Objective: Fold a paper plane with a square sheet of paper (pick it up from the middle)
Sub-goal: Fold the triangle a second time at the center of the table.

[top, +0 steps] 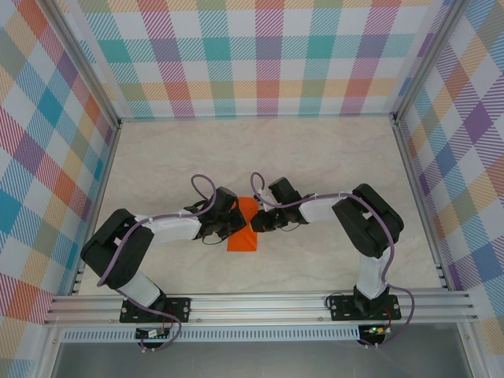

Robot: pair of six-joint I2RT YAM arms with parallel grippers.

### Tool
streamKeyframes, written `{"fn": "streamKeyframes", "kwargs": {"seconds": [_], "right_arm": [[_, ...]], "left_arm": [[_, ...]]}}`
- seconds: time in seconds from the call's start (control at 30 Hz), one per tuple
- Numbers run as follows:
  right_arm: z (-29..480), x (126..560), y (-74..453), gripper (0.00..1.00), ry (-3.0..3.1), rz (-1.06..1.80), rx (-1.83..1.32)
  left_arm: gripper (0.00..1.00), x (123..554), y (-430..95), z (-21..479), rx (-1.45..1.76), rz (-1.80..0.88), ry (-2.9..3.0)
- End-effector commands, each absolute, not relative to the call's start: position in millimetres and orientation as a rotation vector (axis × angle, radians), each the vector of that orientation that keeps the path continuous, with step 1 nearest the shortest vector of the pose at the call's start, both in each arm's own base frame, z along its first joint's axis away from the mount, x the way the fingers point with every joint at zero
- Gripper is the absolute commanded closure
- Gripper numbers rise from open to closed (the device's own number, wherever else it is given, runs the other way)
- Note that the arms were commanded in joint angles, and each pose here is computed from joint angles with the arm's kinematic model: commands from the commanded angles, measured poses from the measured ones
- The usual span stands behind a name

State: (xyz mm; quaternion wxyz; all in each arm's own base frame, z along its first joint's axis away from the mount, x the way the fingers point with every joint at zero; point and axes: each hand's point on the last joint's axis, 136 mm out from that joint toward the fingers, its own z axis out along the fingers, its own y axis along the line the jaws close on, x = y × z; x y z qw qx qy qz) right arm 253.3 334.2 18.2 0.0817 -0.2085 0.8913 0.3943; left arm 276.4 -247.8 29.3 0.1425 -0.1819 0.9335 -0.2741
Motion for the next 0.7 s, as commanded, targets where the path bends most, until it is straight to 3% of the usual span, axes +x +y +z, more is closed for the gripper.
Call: {"fn": "streamKeyframes", "kwargs": {"seconds": [0.0, 0.5, 0.67], "right_arm": [[-3.4, 251.2, 324.1, 0.93, 2.73, 1.107, -0.612], [3.6, 252.6, 326.6, 0.88, 2.73, 1.118, -0.603], [25.3, 258.5, 324.8, 0.75, 2.709, 1.091, -0.567]], "left_arm": [[0.92, 274.3, -240.2, 17.0, -0.539, -0.752, 2.718], [0.94, 256.6, -219.1, -13.2, -0.562, -0.617, 2.784], [0.94, 250.7, -213.3, -16.8, -0.565, -0.588, 2.792]]}}
